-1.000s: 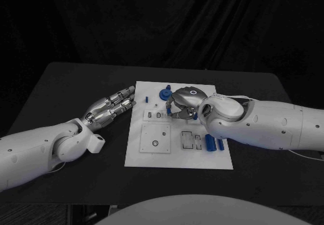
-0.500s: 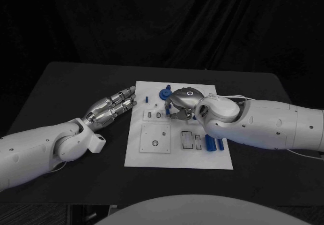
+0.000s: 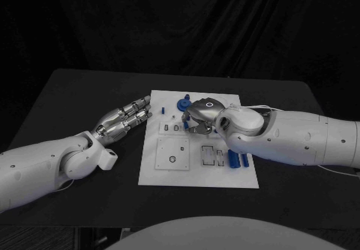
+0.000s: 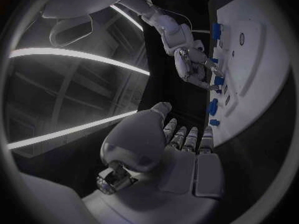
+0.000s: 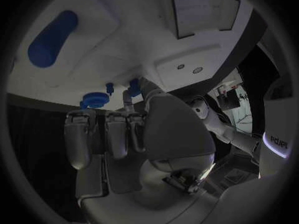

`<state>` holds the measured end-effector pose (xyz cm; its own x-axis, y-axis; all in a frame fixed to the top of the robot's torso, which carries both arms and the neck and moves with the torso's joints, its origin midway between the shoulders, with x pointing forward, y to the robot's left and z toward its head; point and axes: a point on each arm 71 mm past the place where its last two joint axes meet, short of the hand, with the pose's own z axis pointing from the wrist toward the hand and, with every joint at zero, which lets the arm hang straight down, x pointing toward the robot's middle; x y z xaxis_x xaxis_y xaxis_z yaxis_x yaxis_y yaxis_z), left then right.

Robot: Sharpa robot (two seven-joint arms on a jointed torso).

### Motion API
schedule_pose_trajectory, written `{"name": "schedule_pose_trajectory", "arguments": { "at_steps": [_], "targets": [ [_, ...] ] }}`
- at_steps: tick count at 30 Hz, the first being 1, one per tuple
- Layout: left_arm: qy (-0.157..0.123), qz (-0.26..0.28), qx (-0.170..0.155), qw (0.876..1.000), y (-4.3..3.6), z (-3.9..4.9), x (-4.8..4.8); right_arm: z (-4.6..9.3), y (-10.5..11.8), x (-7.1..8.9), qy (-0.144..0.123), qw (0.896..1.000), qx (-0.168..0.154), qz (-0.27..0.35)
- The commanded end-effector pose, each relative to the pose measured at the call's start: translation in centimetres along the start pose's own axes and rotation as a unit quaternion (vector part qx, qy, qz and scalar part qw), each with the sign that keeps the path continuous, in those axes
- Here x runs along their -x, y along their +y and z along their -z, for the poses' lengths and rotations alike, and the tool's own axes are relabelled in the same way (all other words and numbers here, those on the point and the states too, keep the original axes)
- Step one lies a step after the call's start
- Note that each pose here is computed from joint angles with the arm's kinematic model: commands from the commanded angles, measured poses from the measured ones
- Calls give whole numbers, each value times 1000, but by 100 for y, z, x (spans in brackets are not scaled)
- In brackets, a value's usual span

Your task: Assemble the parts on the task board

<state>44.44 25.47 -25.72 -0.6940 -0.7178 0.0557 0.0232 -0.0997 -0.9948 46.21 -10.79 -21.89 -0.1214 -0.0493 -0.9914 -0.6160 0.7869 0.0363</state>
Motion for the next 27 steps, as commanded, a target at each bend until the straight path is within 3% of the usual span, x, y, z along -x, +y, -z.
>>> {"name": "schedule_pose_trajectory", "arguments": {
  "at_steps": [1, 10, 15, 20, 24, 27],
  "targets": [
    [4, 5, -83, 997, -112, -2, -20, -1, -1, -25, 10, 1000, -2, 8],
    [4, 5, -83, 996, -103, 0, -16, 1, -14, -16, 2, 1000, 1, 7],
    [-1, 1, -86, 996, -103, 5, -11, 19, -31, 16, -22, 1000, 7, 1],
    [-15, -10, -89, 996, -121, 42, 1, 94, -59, 108, -77, 997, 20, -13],
    [-27, -21, -90, 995, -160, 88, 12, 174, -120, 255, -137, 989, 37, -35],
    [-32, -28, -91, 995, -213, 83, 25, 228, -200, 343, -157, 986, 35, -52]
  ]
}}
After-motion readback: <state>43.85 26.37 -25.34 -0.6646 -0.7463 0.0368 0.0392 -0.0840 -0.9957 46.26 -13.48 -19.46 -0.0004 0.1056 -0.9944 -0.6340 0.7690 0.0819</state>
